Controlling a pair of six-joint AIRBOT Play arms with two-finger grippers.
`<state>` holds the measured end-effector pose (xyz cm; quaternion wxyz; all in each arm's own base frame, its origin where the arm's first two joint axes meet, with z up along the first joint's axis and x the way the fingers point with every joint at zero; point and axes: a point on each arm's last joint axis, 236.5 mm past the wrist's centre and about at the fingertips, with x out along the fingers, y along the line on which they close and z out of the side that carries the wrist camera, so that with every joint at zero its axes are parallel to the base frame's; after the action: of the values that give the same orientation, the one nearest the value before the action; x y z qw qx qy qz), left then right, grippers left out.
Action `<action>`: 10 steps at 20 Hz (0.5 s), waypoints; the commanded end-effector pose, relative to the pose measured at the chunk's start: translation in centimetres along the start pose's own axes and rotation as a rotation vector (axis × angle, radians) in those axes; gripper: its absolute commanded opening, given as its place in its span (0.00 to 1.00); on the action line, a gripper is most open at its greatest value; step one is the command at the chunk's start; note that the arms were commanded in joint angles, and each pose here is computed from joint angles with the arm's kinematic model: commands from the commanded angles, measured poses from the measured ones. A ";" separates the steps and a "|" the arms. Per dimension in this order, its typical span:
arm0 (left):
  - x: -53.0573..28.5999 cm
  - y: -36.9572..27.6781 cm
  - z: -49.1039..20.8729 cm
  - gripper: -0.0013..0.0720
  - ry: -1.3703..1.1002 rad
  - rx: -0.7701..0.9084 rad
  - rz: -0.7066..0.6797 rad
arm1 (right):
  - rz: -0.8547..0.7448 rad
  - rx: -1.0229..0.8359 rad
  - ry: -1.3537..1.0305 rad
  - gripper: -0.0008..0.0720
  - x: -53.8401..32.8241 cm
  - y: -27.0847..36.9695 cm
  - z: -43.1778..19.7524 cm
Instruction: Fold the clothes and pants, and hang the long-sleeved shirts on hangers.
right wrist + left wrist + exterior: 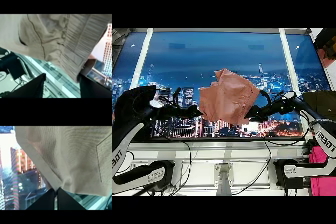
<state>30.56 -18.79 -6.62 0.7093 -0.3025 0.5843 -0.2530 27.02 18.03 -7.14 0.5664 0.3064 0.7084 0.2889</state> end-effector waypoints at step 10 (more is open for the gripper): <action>0.0 0.3 0.7 0.03 -0.028 0.000 0.012 | -0.003 -0.059 0.115 0.03 3.3 1.9 -2.4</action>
<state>30.69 -18.72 -6.64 0.7113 -0.3022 0.5828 -0.2512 24.04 21.42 -7.62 0.5322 0.2648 0.7363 0.3234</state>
